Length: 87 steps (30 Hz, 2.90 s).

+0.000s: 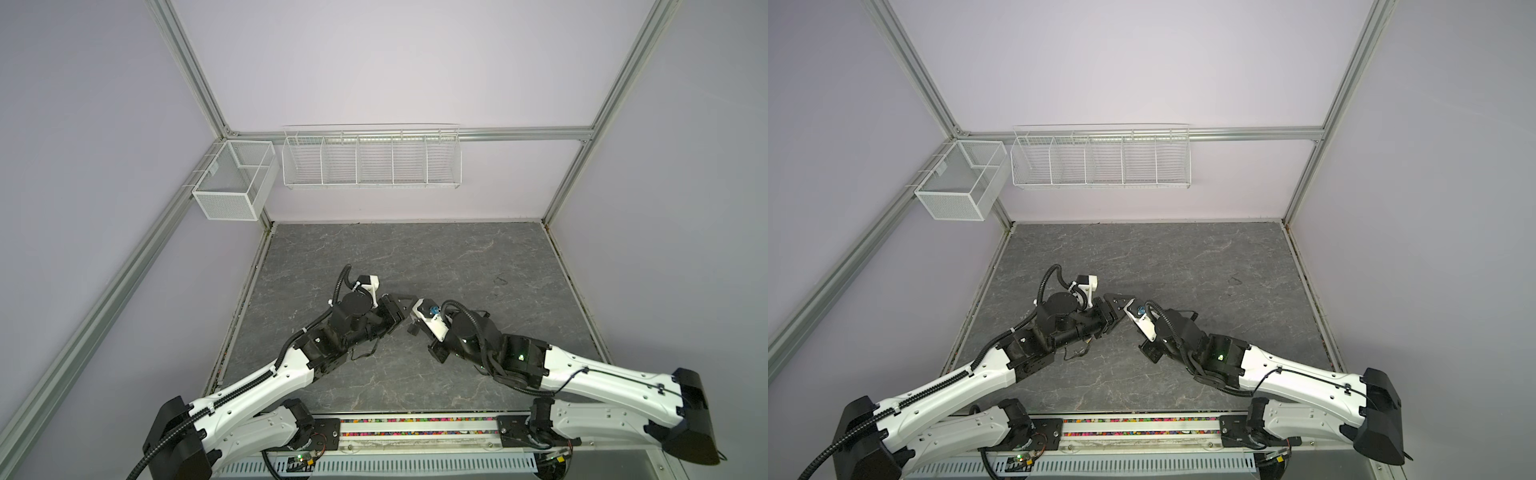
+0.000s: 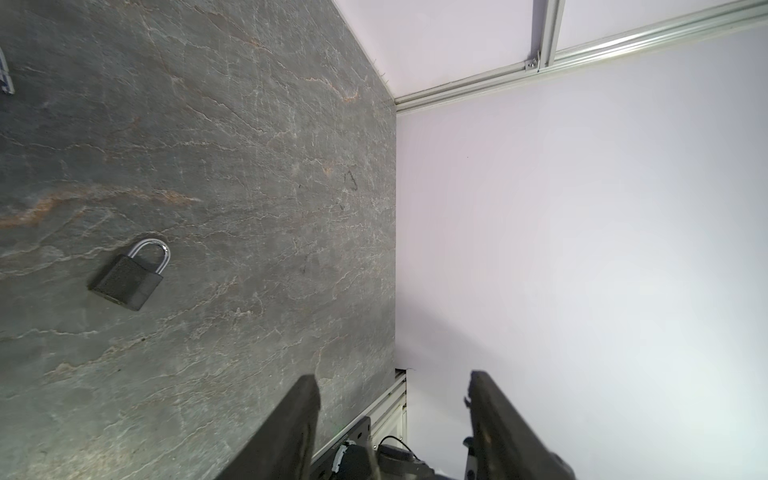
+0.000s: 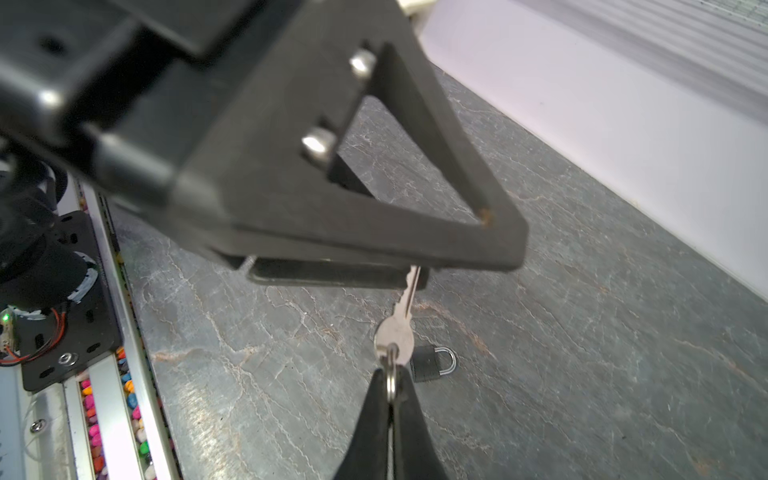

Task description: Unlock with the key

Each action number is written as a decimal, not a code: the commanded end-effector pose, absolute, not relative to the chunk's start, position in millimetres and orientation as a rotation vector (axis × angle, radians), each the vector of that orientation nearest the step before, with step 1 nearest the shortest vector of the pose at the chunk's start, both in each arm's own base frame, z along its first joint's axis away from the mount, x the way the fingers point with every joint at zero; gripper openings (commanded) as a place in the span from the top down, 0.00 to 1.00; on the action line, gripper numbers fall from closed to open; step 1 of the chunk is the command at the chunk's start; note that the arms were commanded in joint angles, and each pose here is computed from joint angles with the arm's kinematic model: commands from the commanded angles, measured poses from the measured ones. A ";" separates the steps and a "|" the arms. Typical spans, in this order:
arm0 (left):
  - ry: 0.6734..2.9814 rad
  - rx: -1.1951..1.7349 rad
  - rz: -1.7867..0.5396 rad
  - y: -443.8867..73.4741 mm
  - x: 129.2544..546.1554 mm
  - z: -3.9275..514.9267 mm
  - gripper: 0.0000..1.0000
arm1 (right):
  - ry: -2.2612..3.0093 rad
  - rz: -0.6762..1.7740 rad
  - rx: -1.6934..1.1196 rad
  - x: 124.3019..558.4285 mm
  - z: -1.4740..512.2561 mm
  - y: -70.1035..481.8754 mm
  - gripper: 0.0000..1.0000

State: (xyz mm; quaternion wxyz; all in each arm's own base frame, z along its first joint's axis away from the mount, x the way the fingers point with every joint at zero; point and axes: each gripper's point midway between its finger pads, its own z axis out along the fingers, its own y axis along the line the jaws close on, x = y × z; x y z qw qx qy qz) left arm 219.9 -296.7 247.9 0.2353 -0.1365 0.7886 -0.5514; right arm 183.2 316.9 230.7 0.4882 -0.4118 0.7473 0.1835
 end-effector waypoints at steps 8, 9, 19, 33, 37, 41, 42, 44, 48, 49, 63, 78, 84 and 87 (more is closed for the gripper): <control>2.089 -0.440 -1.545 -288.2 221.8 264.2 0.63 | 1.747 0.327 -1.032 194.8 238.1 323.3 0.94; 2.092 -0.439 -1.541 -288.4 221.9 263.7 0.63 | 1.745 0.325 -1.031 195.3 238.3 323.4 0.94; 2.133 -0.424 -1.515 -296.4 225.8 252.8 0.69 | 1.704 0.332 -1.018 196.6 258.4 325.8 0.94; 2.125 -0.433 -1.512 -299.2 230.0 249.8 0.82 | 1.732 0.305 -1.045 195.7 243.8 321.9 0.94; 2.131 -0.442 -1.491 -297.6 232.0 245.4 0.88 | 1.741 0.290 -1.061 196.3 238.3 323.1 0.94; 2.133 -0.441 -1.465 -295.8 233.4 244.5 0.93 | 1.737 0.284 -1.062 196.8 237.9 322.9 0.94; 2.133 -0.440 -1.462 -295.5 233.4 244.8 0.95 | 1.738 0.281 -1.064 197.1 237.5 322.8 0.94; 2.133 -0.440 -1.462 -295.9 233.6 244.6 0.97 | 1.739 0.277 -1.067 197.4 237.4 322.7 0.94; 2.118 -0.423 -1.462 -295.6 234.4 247.9 1.00 | 1.744 0.269 -1.060 198.1 237.3 321.4 0.94; 2.112 -0.419 -1.464 -295.1 234.5 248.8 1.00 | 1.745 0.263 -1.054 199.2 238.3 320.6 0.94; 1.950 -0.152 -1.327 -290.1 243.6 289.8 1.00 | 1.845 0.551 -0.894 193.2 264.2 299.4 0.49; 1.481 0.322 -1.321 -308.3 224.2 377.8 1.00 | 1.793 1.445 -0.617 174.3 331.4 289.7 0.37; 1.411 0.385 -1.389 -318.7 213.4 388.5 1.00 | 1.715 1.498 -0.591 177.7 342.8 293.6 0.42; 1.377 0.390 -1.413 -319.8 209.3 393.6 1.00 | 1.676 1.513 -0.581 180.6 347.2 295.9 0.45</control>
